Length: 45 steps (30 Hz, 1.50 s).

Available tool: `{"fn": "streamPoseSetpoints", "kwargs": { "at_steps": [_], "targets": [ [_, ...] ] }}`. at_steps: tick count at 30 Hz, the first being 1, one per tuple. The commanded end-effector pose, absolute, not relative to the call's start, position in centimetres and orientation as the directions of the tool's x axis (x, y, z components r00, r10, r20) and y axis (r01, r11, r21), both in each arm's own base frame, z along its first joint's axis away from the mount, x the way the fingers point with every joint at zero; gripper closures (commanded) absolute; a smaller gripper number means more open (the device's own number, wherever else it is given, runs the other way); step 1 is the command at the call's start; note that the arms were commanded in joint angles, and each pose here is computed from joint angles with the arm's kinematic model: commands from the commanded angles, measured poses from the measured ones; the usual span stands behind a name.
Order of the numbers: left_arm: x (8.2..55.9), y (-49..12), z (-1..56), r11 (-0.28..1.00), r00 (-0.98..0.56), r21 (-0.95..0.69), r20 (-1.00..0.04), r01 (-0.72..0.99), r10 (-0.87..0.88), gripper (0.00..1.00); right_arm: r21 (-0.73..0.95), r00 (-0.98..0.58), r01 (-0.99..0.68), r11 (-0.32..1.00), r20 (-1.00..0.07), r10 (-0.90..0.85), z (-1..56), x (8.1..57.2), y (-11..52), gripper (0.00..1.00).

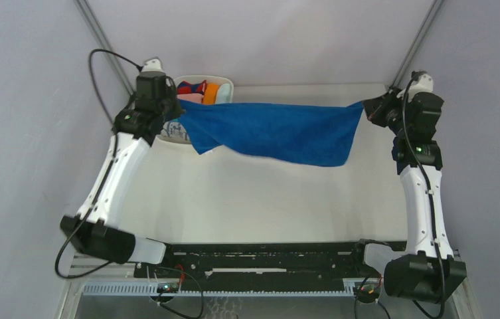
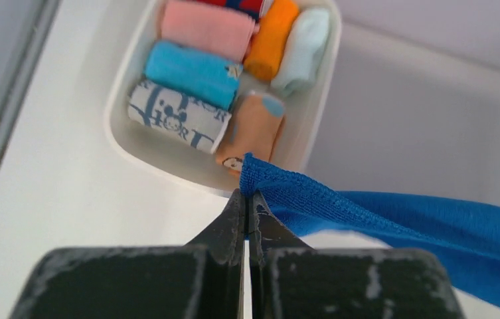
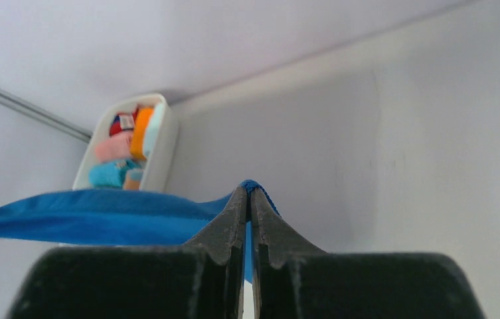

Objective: Roll the towels
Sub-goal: Flatten out the towel at the center of the board.

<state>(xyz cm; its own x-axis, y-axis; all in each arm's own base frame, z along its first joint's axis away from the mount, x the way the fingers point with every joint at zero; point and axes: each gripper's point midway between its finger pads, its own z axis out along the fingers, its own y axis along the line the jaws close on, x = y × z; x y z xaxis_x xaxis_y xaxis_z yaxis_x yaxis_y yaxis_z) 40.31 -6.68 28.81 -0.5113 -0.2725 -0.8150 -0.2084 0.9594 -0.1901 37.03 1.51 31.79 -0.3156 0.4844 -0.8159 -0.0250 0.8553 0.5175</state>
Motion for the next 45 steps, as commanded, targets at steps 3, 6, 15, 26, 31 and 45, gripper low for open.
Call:
{"fn": "streamPoseSetpoints", "kwargs": {
  "at_steps": [3, 6, 15, 26, 31, 45],
  "targets": [
    [34.9, -4.6, 34.2, 0.959, -0.387, -0.212, -0.882, -0.189, -0.271, 1.00, 0.504, -0.174, -0.107, 0.857, -0.858, 0.483, 38.1, 34.2, 1.4, 1.00],
    [32.5, -4.8, 31.5, 0.948, -0.400, -0.262, -0.861, -0.181, -0.315, 1.00, 0.519, -0.190, -0.111, 0.848, -0.848, 0.494, 36.5, 32.4, 2.1, 1.00],
    [25.3, -8.3, 14.7, 0.865, -0.626, -0.456, -0.616, -0.211, -0.478, 0.99, 0.604, -0.395, 0.151, 0.783, -0.689, 0.608, 20.7, 27.8, 2.0, 1.00],
    [21.0, -10.0, 10.5, 0.828, -0.675, -0.493, -0.518, -0.266, -0.525, 1.00, 0.620, -0.388, 0.363, 0.696, -0.579, 0.718, 14.3, 25.2, 0.9, 1.00],
    [24.1, -6.6, 19.9, 0.869, -0.490, -0.417, -0.718, -0.267, -0.495, 1.00, 0.638, -0.306, 0.243, 0.731, -0.665, 0.682, 21.5, 27.2, 0.7, 1.00],
    [20.5, 0.3, 37.0, 0.879, -0.105, -0.392, -0.895, -0.272, -0.432, 0.99, 0.552, -0.110, 0.065, 0.831, -0.824, 0.556, 36.5, 24.8, 0.7, 1.00]
  ]
}}
